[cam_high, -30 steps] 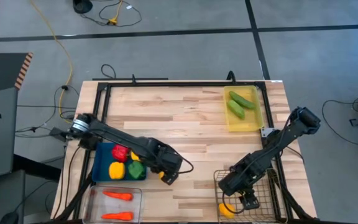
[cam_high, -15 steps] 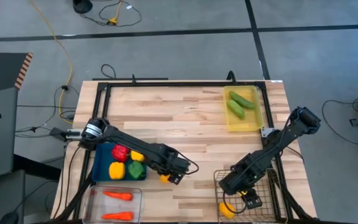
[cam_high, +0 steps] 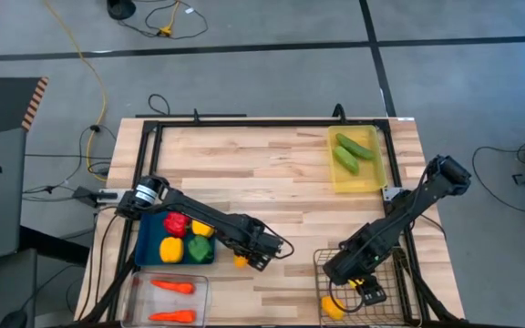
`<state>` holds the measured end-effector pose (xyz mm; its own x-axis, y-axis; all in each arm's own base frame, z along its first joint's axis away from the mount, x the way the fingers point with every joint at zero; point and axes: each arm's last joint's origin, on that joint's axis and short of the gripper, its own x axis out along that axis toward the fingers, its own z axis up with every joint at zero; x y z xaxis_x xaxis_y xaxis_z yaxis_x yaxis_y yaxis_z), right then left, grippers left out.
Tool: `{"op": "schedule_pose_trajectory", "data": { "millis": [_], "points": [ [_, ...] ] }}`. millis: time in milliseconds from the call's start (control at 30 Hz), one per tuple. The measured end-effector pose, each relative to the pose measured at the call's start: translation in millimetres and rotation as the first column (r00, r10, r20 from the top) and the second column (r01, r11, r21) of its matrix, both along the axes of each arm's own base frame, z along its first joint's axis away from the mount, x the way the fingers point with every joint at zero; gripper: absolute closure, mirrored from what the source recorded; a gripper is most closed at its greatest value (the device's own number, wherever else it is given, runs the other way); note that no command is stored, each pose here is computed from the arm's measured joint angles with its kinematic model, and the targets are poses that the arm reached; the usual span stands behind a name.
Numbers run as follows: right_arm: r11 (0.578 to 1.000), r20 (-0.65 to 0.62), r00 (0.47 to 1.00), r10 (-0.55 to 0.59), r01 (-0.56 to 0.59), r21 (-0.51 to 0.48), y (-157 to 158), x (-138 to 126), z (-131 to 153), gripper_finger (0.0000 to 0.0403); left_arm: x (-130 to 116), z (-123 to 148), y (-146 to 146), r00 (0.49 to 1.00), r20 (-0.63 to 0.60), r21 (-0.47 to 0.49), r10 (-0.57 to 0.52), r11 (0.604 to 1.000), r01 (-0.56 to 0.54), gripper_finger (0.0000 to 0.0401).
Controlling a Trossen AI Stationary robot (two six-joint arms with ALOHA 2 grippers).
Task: Sort produce into baskets
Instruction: Put the yellow mango into the wire basket
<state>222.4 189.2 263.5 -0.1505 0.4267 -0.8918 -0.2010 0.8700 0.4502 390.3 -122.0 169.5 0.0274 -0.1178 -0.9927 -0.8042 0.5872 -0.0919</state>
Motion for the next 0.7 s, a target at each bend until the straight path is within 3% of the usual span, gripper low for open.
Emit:
{"op": "schedule_pose_trajectory", "data": {
  "millis": [233,467,700],
  "points": [
    [0.999,0.08,0.996,0.034,-0.033,-0.018,-10,-9,16,0.0135,1,2,0,0.997,0.011,0.003,-0.072,0.997,0.072,0.0209],
    [0.995,0.289,0.957,0.0,0.03,-0.1,-33,-29,49,0.0135,18,39,0,0.962,0.137,0.01,-0.235,0.972,0.236,0.0209],
    [0.975,0.457,0.889,-0.031,0.128,-0.182,-59,-53,75,0.0135,41,107,8,0.871,0.365,0.154,-0.33,0.944,0.293,0.0193]
  ]
}}
